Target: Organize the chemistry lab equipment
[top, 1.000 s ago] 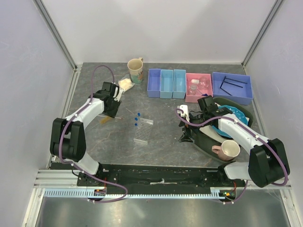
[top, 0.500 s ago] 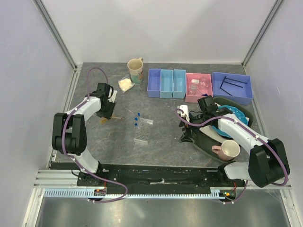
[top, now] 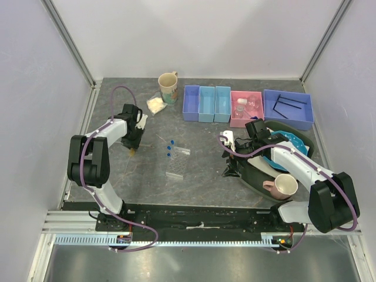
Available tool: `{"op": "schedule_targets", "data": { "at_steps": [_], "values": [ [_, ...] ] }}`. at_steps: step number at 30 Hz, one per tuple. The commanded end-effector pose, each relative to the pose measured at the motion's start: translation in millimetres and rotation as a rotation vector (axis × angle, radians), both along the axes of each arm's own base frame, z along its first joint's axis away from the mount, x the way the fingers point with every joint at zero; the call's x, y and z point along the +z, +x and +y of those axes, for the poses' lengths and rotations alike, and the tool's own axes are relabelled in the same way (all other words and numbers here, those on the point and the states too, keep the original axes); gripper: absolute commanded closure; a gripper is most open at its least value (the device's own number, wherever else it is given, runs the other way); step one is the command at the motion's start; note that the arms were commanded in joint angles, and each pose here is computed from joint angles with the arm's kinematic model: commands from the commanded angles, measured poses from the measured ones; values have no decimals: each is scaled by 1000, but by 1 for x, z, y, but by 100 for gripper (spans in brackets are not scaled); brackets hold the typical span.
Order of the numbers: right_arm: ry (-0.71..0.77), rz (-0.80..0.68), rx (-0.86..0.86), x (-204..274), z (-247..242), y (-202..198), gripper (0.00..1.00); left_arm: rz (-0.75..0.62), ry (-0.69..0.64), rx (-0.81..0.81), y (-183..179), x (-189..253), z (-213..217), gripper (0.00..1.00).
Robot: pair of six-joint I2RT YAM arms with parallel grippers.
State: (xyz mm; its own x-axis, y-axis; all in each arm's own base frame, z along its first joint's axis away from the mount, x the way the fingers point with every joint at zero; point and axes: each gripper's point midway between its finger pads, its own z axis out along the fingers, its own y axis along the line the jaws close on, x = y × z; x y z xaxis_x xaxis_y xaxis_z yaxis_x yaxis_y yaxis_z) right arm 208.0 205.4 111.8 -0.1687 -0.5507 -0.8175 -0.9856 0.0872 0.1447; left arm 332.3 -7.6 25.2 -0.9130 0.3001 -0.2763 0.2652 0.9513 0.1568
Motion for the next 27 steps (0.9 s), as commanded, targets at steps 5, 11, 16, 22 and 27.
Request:
{"op": "schedule_targets", "data": {
  "at_steps": [5, 11, 16, 22, 27],
  "values": [
    [47, -64, 33, 21, 7, 6, 2, -7, -61, 3, 7, 7, -10, 72],
    [45, -65, 33, 20, 7, 7, 2, -8, -83, -2, 6, 10, -14, 87],
    [42, -59, 32, 19, 7, 7, 2, -27, -88, -3, 6, 16, -15, 98],
    [39, -55, 34, 17, 7, 7, 2, -76, -109, -1, 9, 30, -17, 98],
    [35, -50, 31, 15, 6, 8, 2, -133, -163, -17, 10, 45, -27, 98]
  ]
}}
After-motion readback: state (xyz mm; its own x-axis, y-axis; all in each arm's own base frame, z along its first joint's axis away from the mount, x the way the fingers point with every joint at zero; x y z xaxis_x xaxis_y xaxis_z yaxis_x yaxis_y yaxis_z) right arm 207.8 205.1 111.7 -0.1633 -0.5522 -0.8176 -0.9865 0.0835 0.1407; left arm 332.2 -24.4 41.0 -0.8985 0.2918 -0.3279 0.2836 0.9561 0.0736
